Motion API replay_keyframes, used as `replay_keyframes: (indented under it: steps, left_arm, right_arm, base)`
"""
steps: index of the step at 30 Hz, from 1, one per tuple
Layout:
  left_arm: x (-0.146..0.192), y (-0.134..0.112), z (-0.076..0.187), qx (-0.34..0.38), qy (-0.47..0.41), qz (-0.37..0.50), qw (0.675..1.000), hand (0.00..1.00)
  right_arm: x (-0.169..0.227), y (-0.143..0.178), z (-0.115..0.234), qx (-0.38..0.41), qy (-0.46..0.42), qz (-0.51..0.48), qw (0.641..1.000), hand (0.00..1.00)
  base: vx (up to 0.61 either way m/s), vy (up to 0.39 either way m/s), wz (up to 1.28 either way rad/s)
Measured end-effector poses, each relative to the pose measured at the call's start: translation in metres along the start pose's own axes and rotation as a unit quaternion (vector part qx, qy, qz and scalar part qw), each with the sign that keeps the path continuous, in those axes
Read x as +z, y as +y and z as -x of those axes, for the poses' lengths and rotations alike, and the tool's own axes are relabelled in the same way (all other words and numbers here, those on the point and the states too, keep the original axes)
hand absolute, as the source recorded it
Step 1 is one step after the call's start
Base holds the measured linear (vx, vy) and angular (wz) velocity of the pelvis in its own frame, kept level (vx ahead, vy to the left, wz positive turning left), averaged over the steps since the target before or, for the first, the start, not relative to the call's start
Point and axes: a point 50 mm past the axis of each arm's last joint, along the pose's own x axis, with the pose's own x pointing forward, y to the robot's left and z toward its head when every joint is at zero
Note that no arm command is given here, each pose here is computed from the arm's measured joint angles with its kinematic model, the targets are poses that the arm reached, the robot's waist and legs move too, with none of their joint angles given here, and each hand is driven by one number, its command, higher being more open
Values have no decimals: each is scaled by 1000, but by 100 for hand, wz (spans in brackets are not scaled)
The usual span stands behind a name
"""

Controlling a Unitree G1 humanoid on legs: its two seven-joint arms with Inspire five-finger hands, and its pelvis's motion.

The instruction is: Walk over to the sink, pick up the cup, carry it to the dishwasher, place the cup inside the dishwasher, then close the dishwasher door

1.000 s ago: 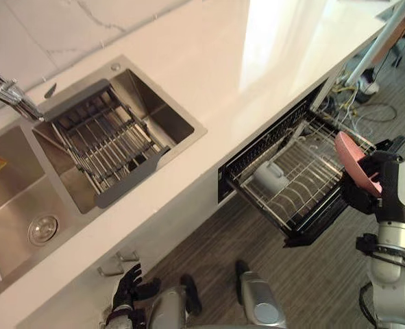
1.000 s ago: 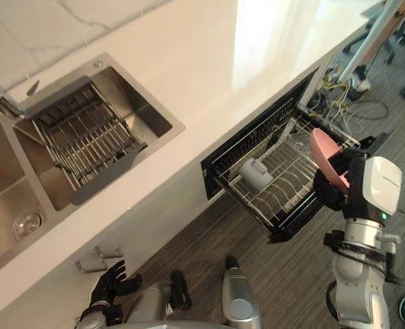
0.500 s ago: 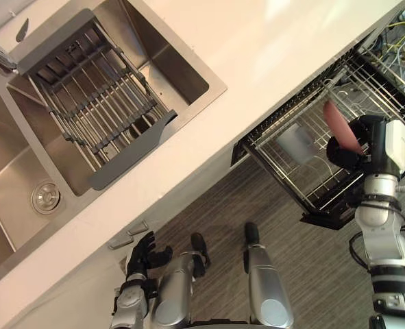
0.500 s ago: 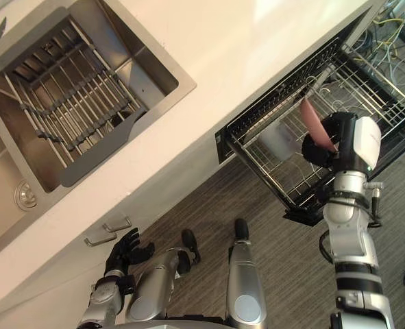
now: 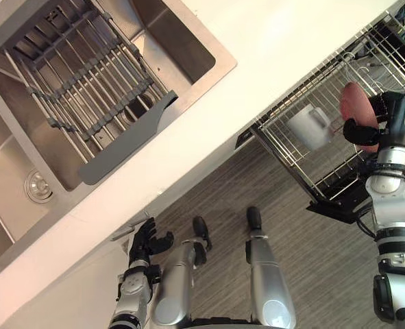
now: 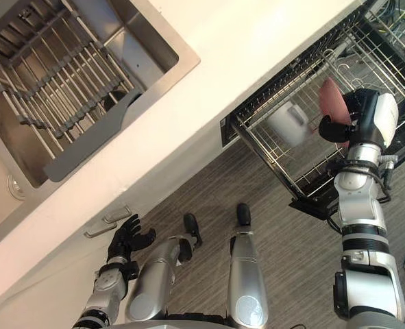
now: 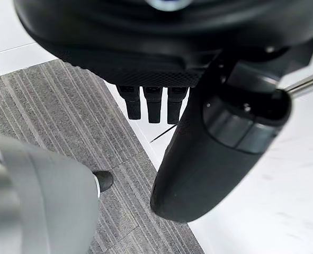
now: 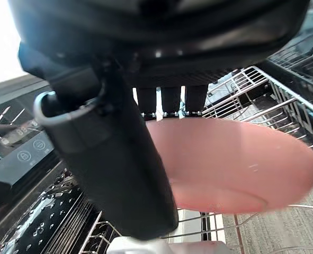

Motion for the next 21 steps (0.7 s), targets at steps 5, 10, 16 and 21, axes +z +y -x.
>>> replay_keyframes:
  steps: [5, 10, 16, 21]
  left_arm:
    - [7, -3, -3, -2, -11, 3, 1000, 90]
    - [12, -1, -4, 7, -21, 15, 1000, 90]
    - [15, 0, -5, 13, -25, 26, 999, 90]
    - [16, 5, -6, 24, -25, 35, 999, 90]
  right_arm:
    - [11, 6, -6, 7, -12, -4, 1000, 90]
    - [24, 5, -7, 1, -35, -23, 999, 90]
    - [34, 4, 5, -4, -53, -109, 993, 90]
    - [25, 10, 25, 17, -40, -151, 988, 90]
  base:
    - [-5, -3, -3]
    - [5, -1, -4]
    - [2, -1, -2]
    - [-22, -8, -4]
